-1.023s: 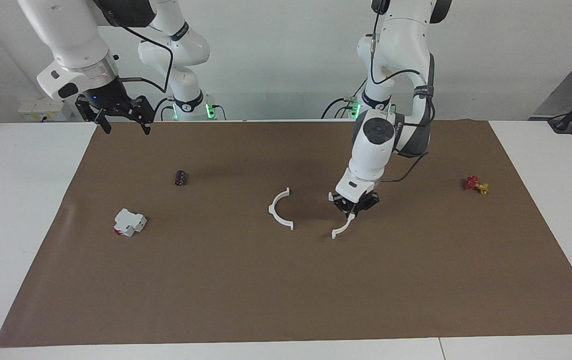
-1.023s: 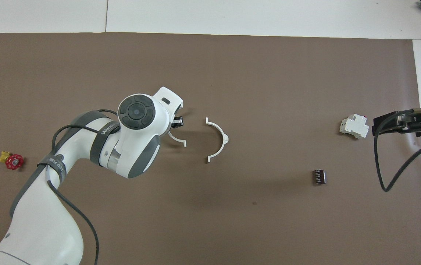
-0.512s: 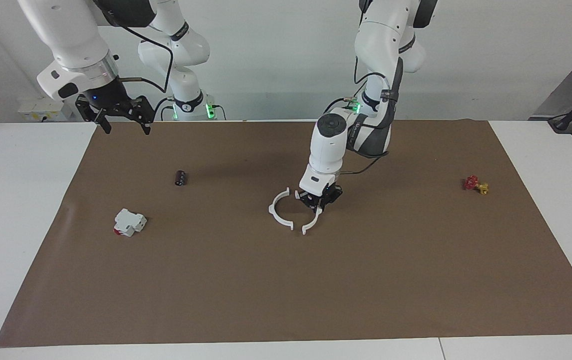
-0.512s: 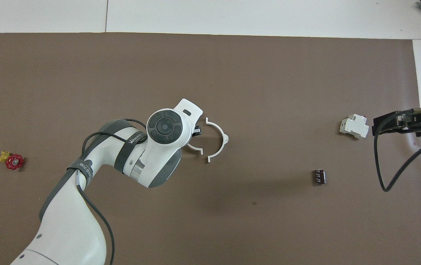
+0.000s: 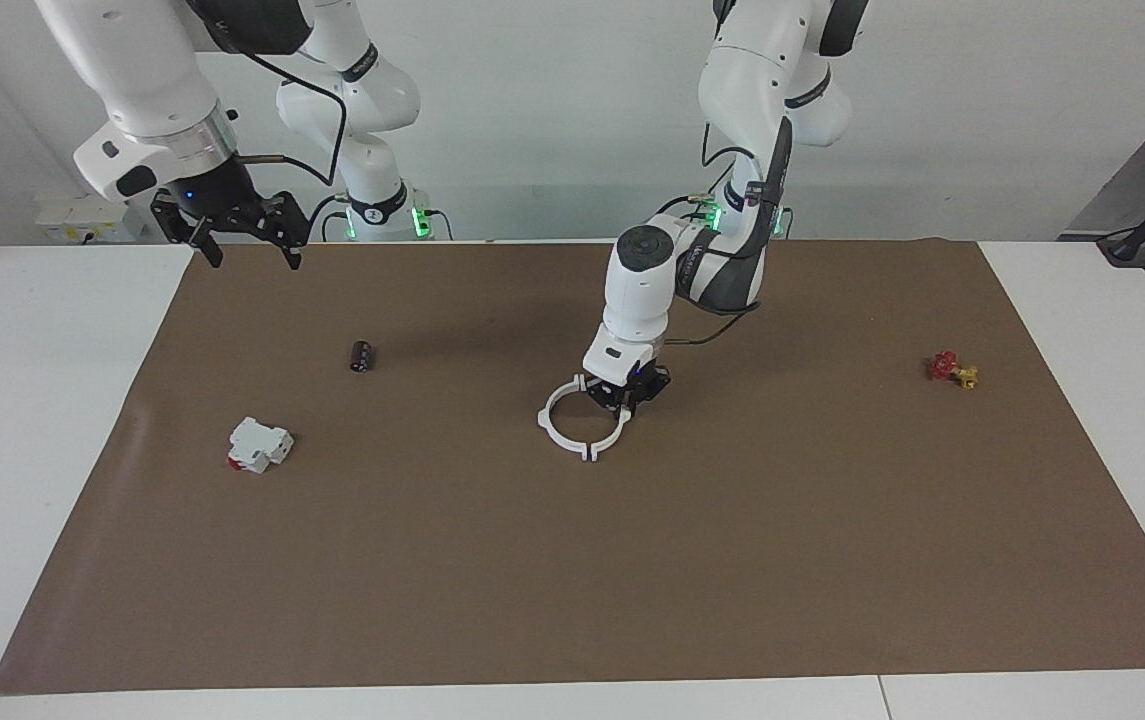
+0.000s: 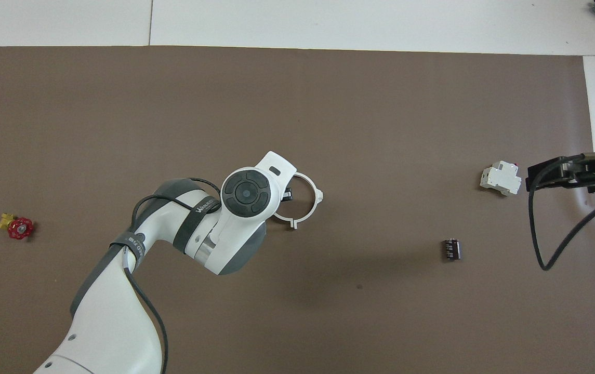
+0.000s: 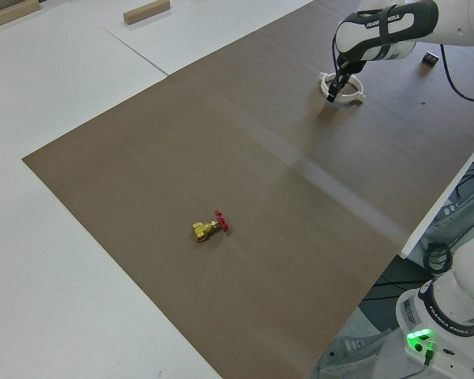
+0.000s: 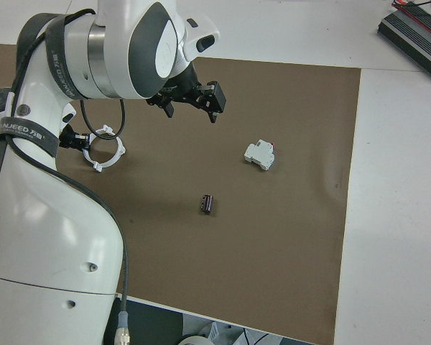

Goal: Assemble drain pipe with both arms
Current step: 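Press the held half onto the center half to close the ring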

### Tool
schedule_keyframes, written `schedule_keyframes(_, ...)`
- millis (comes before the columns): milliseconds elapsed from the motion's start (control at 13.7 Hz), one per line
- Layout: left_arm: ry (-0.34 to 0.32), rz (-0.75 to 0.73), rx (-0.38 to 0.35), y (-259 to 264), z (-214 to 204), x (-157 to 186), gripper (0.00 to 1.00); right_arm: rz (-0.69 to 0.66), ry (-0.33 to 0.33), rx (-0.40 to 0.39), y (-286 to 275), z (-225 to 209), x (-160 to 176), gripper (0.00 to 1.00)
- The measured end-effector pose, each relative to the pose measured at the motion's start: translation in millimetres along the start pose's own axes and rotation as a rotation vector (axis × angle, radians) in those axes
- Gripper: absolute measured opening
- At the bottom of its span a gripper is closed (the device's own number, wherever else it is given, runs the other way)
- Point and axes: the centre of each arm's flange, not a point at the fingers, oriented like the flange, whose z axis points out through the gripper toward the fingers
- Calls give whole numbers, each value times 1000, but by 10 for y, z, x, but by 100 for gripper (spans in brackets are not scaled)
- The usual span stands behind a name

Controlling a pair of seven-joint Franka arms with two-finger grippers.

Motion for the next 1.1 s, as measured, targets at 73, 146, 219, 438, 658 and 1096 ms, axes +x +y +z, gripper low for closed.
schedule_keyframes(73, -1, 3, 1, 6, 14, -20, 21, 0, 0, 0, 0, 0, 0, 100)
schedule_keyframes(146, -1, 6, 2, 10, 22, -33, 21, 0, 0, 0, 0, 0, 0, 100)
schedule_keyframes(219, 0, 8, 2, 12, 23, -36, 21, 0, 0, 0, 0, 0, 0, 100)
schedule_keyframes(438, 9, 15, 3, 16, 19, -32, 21, 0, 0, 0, 0, 0, 0, 100)
schedule_keyframes(658, 20, 22, 1, 23, 11, -25, 21, 0, 0, 0, 0, 0, 0, 100)
schedule_keyframes(1096, 29, 23, -7, 31, 3, -18, 21, 0, 0, 0, 0, 0, 0, 100)
